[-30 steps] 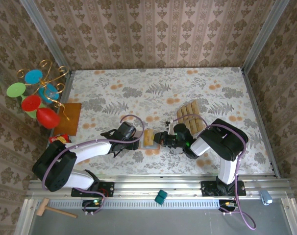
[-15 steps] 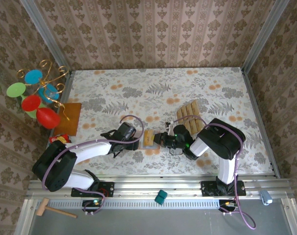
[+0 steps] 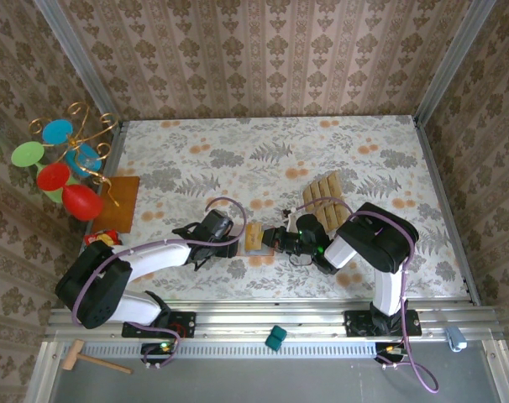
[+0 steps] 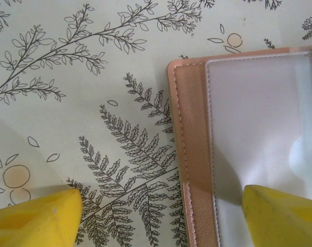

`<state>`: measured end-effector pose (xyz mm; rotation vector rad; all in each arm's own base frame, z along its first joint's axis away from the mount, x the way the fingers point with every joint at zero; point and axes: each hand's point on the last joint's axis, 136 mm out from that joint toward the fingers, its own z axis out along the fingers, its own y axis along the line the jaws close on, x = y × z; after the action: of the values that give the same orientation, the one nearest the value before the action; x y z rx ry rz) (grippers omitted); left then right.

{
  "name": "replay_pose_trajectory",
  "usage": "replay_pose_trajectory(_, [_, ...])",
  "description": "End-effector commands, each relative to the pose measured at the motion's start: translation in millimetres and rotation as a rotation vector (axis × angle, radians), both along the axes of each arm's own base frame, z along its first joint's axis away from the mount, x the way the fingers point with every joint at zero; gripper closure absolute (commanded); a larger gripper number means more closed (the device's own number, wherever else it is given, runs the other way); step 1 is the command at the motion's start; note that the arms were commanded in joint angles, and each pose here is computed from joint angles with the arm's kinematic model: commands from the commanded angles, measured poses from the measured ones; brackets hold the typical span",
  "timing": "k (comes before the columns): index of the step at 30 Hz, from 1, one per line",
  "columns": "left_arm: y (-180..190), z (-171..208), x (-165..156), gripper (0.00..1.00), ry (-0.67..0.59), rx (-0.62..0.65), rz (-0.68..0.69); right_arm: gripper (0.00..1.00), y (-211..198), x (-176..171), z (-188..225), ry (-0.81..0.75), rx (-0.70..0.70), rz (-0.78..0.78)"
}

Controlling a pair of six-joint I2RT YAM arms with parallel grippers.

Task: Put the credit cards into the card holder
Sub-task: Insert the credit card into the card slot.

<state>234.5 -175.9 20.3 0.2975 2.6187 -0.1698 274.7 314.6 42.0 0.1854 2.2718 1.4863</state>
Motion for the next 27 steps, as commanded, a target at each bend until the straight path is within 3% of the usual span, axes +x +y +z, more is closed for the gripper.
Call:
replay_pose_trajectory(1, [8,-5,-5,0.18,0.013,0.022,0.014,1.00,-1,1,-1,-0.014,-0.002,-0.021])
replay_pose_trajectory(12, [8,1,-2,0.18,0.000,0.031,0.012,1.00,-11,1,-8,0.005,-0.024,-0.060])
replay_pose_trajectory(27, [-2,26,35,0.14,-0.066,0.015,0.008,1.00,-8,-3,-5,0.010,-0.020,-0.025])
